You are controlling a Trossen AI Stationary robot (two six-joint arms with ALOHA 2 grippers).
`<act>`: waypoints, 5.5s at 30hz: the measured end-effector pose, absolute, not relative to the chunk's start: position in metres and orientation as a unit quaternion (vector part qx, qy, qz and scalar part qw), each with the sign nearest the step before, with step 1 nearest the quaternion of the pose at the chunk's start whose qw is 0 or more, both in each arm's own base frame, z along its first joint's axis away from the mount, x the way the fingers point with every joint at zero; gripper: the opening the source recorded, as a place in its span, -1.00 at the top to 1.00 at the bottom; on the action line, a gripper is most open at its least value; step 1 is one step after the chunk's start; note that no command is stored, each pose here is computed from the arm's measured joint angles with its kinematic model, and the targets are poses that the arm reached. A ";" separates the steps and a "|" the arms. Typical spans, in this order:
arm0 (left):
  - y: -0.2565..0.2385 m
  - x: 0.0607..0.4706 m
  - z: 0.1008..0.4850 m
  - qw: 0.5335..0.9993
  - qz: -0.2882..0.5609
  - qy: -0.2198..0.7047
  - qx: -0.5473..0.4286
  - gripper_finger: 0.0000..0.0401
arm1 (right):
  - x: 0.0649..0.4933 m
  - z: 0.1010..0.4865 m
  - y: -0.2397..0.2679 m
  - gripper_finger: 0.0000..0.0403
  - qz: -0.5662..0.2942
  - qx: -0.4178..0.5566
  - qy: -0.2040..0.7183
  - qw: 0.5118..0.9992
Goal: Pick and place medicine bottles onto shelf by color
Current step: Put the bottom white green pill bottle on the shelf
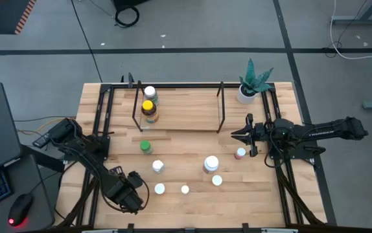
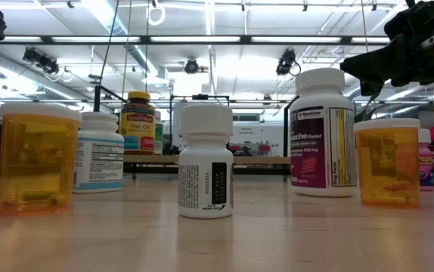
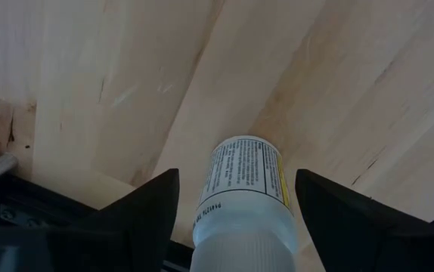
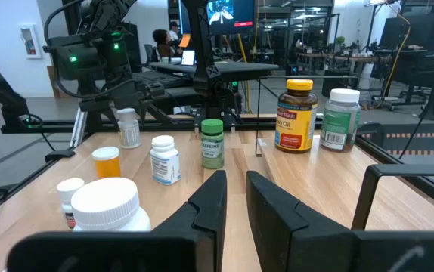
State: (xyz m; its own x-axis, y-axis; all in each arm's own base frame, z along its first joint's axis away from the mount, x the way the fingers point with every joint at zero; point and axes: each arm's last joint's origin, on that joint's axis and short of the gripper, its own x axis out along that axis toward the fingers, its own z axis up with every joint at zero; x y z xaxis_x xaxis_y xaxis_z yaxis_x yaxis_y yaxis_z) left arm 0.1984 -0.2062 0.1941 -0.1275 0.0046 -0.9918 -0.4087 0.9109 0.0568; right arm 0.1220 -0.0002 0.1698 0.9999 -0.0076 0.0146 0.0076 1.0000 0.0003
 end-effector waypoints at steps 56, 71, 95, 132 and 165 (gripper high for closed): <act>-0.224 0.185 0.264 0.653 0.186 0.700 -0.224 -0.03 | 0.122 0.170 0.000 0.69 -0.004 0.000 -0.008 1.000; -0.239 0.164 0.264 0.655 0.198 0.694 -0.223 -0.07 | 0.122 0.170 0.000 0.69 -0.004 0.000 -0.008 1.000; -0.240 0.164 0.264 0.654 0.211 0.686 -0.239 -0.14 | 0.122 0.170 0.000 0.69 -0.004 0.000 -0.008 1.000; -0.240 0.165 0.263 0.648 0.230 0.678 -0.261 -0.09 | 0.122 0.170 0.000 0.69 -0.004 0.000 -0.008 1.000; -0.240 0.165 0.263 0.648 0.228 0.679 -0.258 -0.09 | 0.122 0.170 0.000 0.69 -0.004 0.000 -0.008 1.000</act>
State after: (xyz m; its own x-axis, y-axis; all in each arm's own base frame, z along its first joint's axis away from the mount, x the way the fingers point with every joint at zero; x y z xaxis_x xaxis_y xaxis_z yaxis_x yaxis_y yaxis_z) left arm 0.1651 -0.2399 0.2634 -0.0257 -0.0556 -0.9981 -0.6463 0.7627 -0.0258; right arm 0.1220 -0.0002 0.1700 0.9998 -0.0073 0.0167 0.0073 1.0000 0.0004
